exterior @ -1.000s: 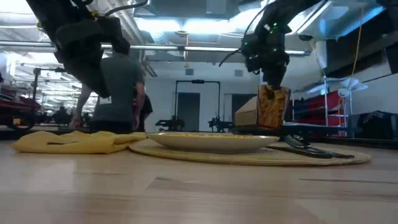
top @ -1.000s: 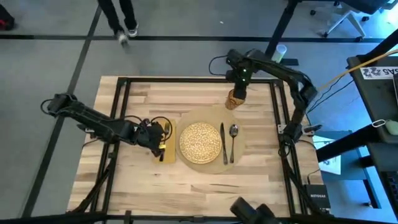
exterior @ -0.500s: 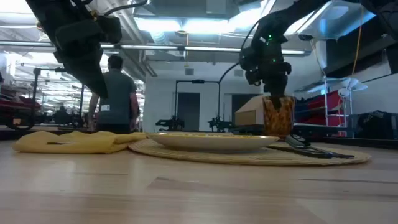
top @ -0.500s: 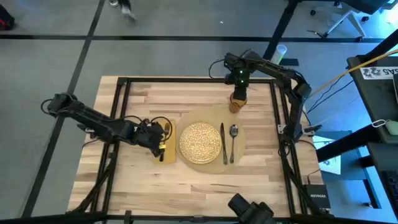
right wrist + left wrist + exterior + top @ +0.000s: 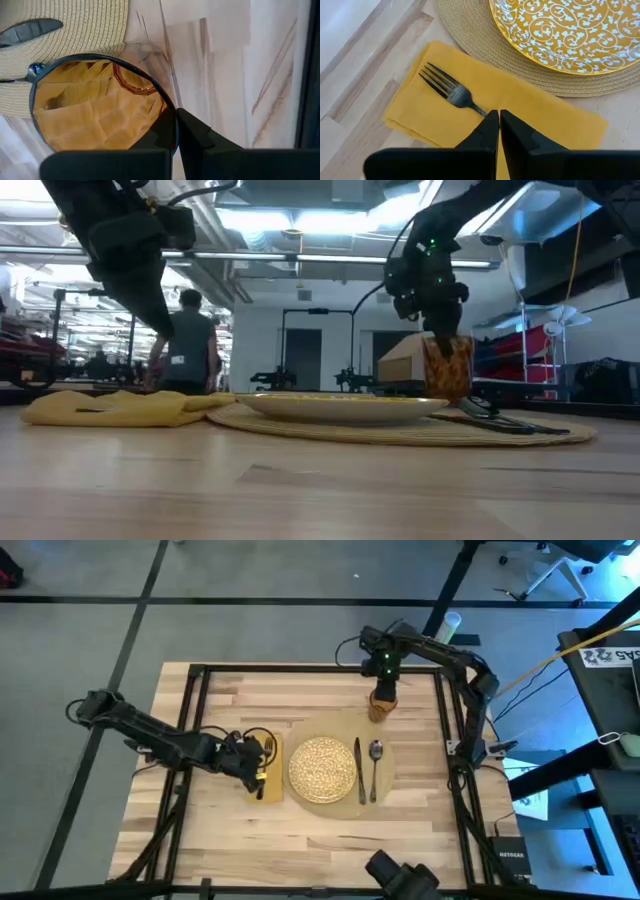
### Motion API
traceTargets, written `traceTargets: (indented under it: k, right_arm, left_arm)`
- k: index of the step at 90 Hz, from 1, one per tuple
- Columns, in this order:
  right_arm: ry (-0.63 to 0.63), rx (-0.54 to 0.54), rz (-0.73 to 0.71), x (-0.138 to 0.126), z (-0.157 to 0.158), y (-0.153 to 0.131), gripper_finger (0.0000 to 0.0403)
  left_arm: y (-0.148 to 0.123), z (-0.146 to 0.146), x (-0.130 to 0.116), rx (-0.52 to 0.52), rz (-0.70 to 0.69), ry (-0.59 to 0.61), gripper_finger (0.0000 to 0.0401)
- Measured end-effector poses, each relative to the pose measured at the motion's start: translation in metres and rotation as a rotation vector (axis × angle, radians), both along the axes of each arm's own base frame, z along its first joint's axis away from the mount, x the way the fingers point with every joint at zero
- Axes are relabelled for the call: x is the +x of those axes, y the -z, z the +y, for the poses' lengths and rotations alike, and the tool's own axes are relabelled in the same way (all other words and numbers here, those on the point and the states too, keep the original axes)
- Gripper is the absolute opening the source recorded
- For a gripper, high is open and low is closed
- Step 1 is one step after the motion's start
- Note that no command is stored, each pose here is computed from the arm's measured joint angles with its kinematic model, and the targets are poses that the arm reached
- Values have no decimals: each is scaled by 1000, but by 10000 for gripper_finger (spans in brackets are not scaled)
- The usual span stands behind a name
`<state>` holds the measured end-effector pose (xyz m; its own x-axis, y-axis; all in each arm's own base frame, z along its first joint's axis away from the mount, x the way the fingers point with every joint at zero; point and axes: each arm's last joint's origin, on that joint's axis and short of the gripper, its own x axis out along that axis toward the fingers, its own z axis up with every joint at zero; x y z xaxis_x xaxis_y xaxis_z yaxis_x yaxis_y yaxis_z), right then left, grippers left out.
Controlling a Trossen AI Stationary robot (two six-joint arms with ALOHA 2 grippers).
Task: Set table place
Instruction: Put the brown cup to the top right of the woven mat
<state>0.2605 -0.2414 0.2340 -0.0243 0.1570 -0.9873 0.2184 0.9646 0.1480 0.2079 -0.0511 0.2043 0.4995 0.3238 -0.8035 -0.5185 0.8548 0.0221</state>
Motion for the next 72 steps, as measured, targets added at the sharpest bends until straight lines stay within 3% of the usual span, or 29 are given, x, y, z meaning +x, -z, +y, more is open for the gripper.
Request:
traceTargets:
  k: [57,72]
  right_arm:
    - [-9,39,-9,1,-2,7,1]
    - [-12,32,-5,1,-3,7,22]
  left_arm:
    - [0,0,0,-1,-1,-1,0]
    - [0,0,0,-4,-3,-6,0]
